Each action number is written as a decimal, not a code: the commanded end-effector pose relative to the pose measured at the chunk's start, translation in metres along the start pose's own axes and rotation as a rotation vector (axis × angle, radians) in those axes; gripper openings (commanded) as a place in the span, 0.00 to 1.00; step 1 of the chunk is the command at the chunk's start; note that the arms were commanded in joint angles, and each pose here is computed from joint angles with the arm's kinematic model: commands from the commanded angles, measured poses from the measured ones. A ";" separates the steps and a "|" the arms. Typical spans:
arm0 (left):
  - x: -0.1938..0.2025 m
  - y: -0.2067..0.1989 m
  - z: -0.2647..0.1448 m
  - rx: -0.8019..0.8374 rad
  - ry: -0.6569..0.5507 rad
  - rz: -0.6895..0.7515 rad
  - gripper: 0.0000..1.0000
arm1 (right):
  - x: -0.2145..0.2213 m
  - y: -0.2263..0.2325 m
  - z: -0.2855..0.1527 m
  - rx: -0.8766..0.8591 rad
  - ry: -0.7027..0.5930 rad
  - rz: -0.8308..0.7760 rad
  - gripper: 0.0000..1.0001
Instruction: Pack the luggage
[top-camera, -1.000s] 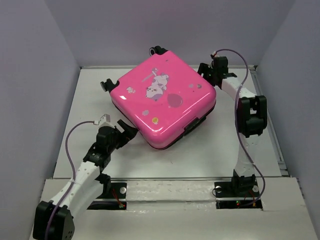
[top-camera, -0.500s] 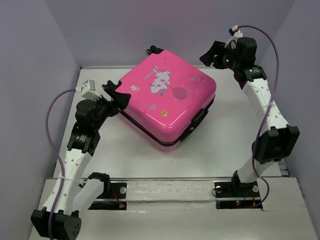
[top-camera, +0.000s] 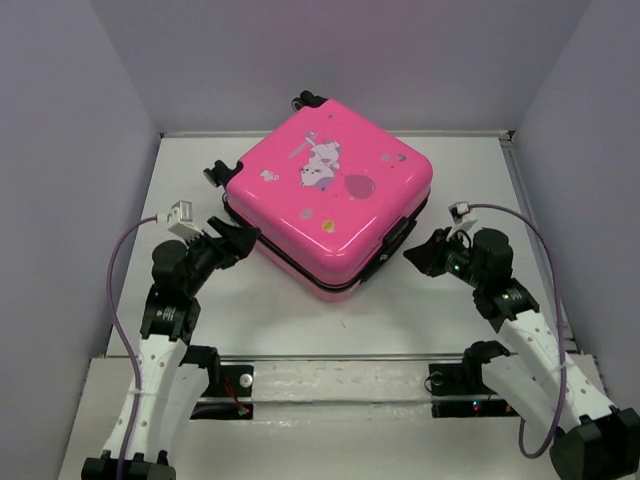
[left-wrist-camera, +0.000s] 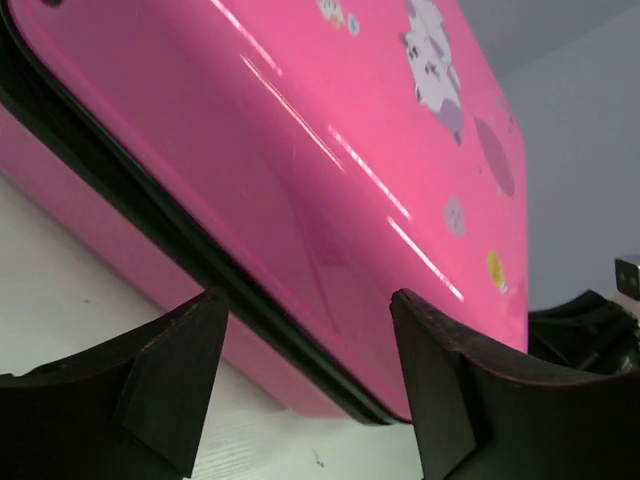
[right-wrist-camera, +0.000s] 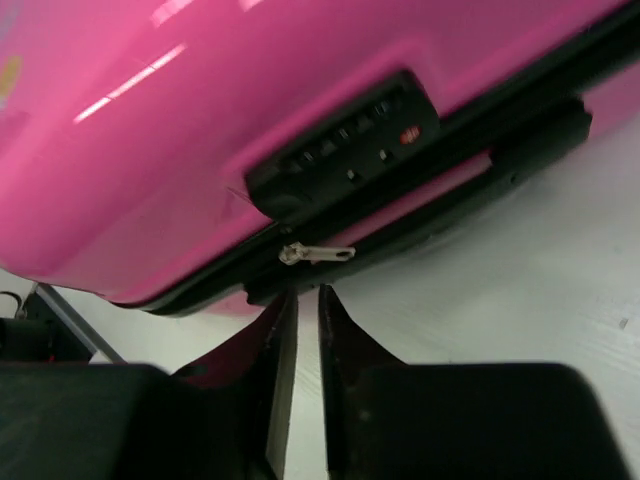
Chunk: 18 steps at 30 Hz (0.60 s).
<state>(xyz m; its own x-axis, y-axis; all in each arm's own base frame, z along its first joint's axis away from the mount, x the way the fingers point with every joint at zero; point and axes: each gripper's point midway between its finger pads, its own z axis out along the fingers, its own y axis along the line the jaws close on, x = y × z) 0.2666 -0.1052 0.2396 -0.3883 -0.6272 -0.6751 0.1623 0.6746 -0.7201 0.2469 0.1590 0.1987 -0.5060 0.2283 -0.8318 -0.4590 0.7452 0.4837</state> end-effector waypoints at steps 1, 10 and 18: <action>0.045 0.009 -0.014 0.055 0.097 -0.043 0.74 | 0.004 0.009 0.011 -0.087 -0.024 -0.046 0.31; 0.115 0.009 -0.013 0.113 0.257 -0.123 0.51 | 0.019 -0.002 0.045 -0.147 -0.005 -0.199 0.36; 0.152 0.004 -0.009 0.134 0.335 -0.100 0.47 | 0.040 -0.002 0.060 -0.233 0.089 -0.236 0.57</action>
<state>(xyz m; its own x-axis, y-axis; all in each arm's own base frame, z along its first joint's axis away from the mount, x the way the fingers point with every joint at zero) 0.1961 -0.1874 0.1268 -0.7076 -0.4878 -0.5112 0.1768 0.5782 -0.7965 0.2663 0.1901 0.1365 -0.4997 0.0418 -0.8652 -0.6231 0.6765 0.3925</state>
